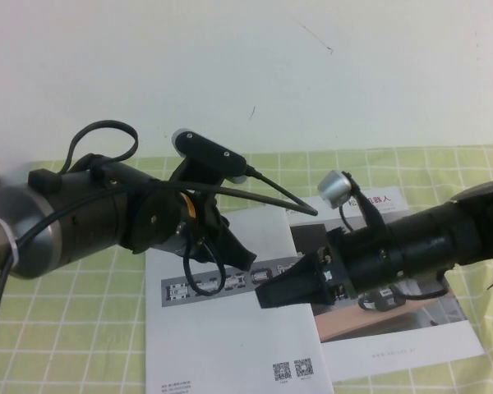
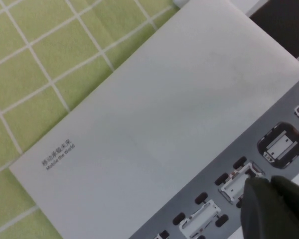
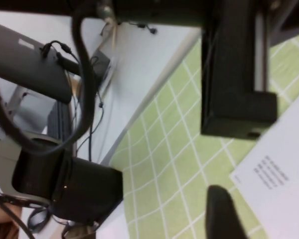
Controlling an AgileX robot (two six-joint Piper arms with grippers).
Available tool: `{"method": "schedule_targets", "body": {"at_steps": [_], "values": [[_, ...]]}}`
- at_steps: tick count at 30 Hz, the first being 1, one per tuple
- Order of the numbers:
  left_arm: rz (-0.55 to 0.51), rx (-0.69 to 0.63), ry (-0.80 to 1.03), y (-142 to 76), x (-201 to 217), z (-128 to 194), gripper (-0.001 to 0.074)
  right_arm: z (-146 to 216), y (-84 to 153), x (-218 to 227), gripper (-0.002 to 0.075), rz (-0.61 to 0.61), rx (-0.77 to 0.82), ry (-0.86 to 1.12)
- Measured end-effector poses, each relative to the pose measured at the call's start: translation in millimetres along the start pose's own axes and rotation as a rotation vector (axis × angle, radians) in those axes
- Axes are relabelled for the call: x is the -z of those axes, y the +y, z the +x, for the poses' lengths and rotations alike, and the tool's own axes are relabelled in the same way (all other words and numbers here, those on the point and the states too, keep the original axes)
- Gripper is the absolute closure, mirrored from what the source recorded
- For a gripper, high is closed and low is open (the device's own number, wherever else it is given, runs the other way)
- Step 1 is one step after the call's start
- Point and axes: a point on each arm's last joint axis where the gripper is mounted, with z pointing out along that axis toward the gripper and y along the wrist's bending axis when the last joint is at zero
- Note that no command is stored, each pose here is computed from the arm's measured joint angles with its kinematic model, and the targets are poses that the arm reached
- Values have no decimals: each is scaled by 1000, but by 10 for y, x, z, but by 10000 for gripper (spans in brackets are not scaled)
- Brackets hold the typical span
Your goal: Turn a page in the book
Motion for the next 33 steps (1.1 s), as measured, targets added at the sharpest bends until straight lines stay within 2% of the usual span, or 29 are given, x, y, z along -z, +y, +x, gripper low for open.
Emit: {"method": "schedule_targets", "body": {"at_steps": [7, 10, 15, 20, 24, 28, 30, 33], "values": [[2, 99, 95, 137, -265, 142, 738, -158, 190, 434, 676, 64, 89, -61], [21, 114, 161, 116, -450, 250, 738, -202, 313, 557, 711, 86, 137, -73], [55, 139, 246, 79, -648, 392, 738, -206, 626, 675, 722, 122, 221, -93], [57, 134, 232, 78, -629, 372, 738, -86, 939, 823, 725, 285, 304, -158], [53, 107, 71, 91, -264, 121, 738, 50, 1285, 1000, 726, 450, 419, -257], [29, 84, -212, 110, 427, -125, 738, 237, 1657, 1213, 726, 633, 551, -381], [19, 85, -334, 110, 783, -113, 738, 352, 1823, 1314, 727, 715, 607, -448], [11, 87, -430, 99, 1145, 88, 738, 541, 1969, 1408, 727, 797, 651, -525]]}}
